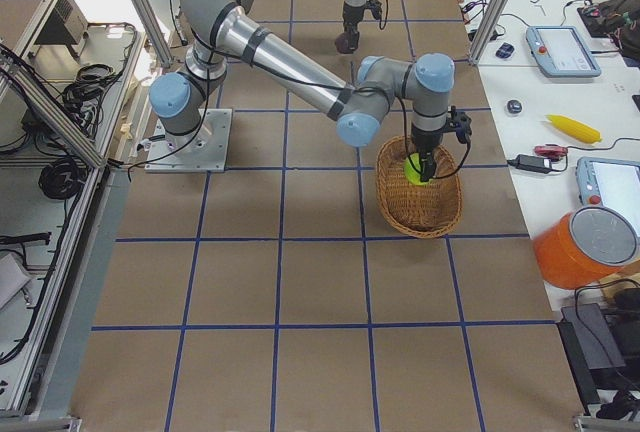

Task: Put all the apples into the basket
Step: 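Carry green apple into basket with right gripper while left carries dark red apple to center, then open right gripper and withdraw while left releases dark red apple and moves to red apple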

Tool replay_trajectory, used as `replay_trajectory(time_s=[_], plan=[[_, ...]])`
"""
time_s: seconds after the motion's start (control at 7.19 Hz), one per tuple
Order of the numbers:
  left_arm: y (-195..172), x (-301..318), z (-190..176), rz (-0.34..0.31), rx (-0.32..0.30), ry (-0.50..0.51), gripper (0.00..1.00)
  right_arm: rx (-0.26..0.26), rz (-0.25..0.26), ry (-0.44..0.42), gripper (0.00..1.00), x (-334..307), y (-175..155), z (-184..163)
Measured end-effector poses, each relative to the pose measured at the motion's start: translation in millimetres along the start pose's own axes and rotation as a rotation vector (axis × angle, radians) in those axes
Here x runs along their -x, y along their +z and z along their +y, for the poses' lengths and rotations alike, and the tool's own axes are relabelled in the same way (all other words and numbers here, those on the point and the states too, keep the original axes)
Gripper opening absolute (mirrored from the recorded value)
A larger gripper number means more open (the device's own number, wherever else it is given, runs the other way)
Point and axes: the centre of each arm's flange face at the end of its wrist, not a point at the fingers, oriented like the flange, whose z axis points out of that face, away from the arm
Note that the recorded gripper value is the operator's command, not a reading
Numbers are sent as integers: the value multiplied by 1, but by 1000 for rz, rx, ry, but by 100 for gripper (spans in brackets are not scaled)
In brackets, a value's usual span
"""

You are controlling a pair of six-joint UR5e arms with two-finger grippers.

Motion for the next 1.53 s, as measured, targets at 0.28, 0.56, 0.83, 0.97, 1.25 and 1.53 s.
replay_trajectory(time_s=[0.28,0.56,0.83,0.97,1.25,1.53], plan=[[7,-6,-4,26,1,-23,100,33,-5,16,60,-35,51,-5],[-10,0,-12,64,-6,-36,100,67,-26,27,100,-40,68,-1],[-47,52,-42,73,-19,-70,100,100,-46,27,100,-38,66,1],[-68,91,-59,68,-20,-36,100,120,-62,21,100,-34,56,2],[-100,190,-92,45,-23,56,100,141,-93,-40,100,17,3,-4],[-117,316,-127,-14,-33,178,100,169,-148,-88,100,158,-66,-11]])
